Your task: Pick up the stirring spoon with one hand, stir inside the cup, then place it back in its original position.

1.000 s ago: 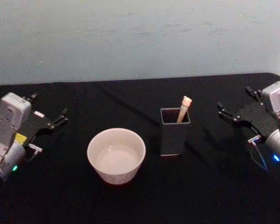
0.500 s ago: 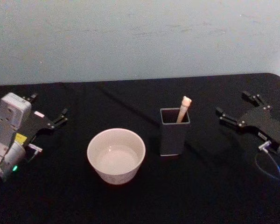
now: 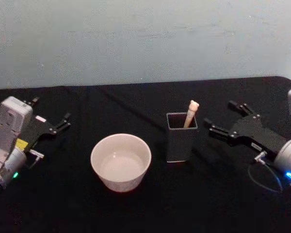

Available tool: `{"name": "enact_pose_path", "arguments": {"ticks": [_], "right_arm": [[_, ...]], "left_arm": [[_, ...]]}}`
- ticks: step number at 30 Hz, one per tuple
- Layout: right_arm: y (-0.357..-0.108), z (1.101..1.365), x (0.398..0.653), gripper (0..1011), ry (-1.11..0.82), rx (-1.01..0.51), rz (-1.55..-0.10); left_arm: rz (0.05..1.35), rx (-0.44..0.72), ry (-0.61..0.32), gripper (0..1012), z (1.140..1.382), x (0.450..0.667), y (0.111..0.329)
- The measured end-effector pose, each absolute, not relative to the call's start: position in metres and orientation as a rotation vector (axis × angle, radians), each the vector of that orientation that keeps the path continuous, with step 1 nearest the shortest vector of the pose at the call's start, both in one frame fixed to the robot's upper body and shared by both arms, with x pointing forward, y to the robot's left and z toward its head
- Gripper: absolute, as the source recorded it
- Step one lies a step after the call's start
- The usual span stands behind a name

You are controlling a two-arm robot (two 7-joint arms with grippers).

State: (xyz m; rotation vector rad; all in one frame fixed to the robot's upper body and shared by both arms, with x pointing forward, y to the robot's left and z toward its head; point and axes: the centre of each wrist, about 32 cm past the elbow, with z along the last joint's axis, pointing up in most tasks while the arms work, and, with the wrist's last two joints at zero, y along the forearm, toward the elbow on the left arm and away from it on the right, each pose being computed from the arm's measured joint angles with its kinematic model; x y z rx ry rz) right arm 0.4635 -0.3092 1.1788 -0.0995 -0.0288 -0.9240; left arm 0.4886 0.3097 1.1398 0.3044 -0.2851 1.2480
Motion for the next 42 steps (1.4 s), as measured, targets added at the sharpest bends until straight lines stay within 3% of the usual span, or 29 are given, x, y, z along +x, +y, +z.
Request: {"name": "enact_pose_path", "arguments": {"ticks": [19,42], "right_arm": [[-0.28,1.183,0.495,1000,0.114,-0.08,-0.88],[-0.271,1.181,0.516,1000,0.141,-0.094,-0.882]], "left_arm": [[1.248,0.304,-0.285,1001,1.14,0.489,0.31],[1.248,0.304,-0.285,1001,1.14,0.489,0.31]]}}
